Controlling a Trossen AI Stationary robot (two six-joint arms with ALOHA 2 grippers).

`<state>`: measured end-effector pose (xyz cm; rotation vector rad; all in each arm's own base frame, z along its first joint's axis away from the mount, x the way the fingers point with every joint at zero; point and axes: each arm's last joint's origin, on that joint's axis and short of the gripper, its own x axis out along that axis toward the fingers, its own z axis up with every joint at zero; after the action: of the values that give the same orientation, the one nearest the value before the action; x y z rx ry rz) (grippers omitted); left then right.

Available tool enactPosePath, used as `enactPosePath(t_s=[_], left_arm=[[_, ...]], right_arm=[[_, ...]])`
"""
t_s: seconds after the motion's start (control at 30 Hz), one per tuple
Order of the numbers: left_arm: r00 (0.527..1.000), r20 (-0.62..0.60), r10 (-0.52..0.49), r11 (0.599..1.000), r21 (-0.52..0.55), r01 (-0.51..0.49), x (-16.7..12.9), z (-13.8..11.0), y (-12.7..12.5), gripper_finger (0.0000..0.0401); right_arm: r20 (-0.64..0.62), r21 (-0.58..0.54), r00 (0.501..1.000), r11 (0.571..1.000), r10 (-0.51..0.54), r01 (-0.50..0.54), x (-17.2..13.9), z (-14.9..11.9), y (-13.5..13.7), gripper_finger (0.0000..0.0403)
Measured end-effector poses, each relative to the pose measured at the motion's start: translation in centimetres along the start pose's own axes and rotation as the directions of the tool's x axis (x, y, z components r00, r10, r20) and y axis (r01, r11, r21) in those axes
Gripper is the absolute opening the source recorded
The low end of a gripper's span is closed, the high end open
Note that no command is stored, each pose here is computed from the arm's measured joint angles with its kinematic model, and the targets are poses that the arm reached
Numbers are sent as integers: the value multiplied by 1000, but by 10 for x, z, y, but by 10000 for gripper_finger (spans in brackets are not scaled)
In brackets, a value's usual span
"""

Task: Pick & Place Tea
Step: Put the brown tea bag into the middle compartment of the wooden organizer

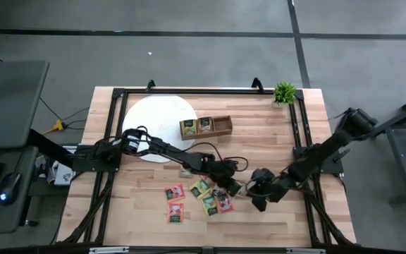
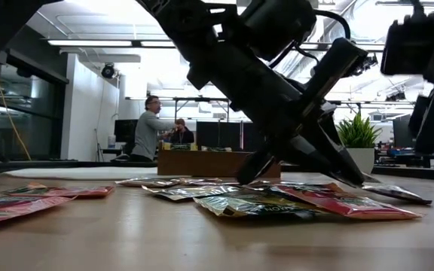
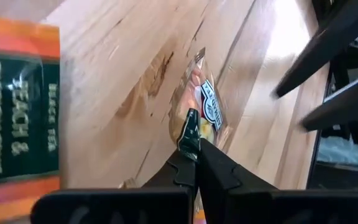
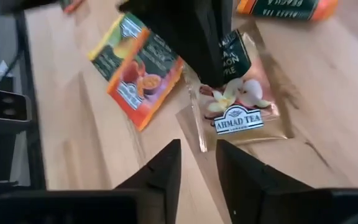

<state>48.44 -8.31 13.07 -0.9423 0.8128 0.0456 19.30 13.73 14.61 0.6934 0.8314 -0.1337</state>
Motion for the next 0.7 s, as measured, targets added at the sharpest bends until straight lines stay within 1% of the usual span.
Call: enactPosePath(t_s=[0.07,0.13,0.23,0.33,0.47,0.6,0.7], left_arm=[[1000,-6,-11,999,31,11,-2,6,3,0],[1000,-12,-18,998,65,19,-10,15,4,0],[999,4,-40,991,131,40,-32,30,-5,0],[1000,7,-17,978,206,15,-58,40,-13,0],[997,-31,74,952,300,-61,-95,49,-14,0],[977,-66,201,916,367,-163,-131,57,-5,0],[965,-67,253,891,405,-206,-150,64,1,0]], right_arm=[[-3,-7,1000,1000,4,-4,-11,3,-1,108],[-7,-13,1000,1000,5,-5,-23,6,-2,113],[-3,-16,1000,1000,0,0,-39,10,-6,114],[27,-14,1000,1000,-6,6,-54,14,-10,113],[70,-8,998,1000,-7,7,-68,19,-14,113],[105,-7,995,1000,1,-1,-75,21,-15,113],[110,-12,994,1000,9,-8,-77,22,-15,113]])
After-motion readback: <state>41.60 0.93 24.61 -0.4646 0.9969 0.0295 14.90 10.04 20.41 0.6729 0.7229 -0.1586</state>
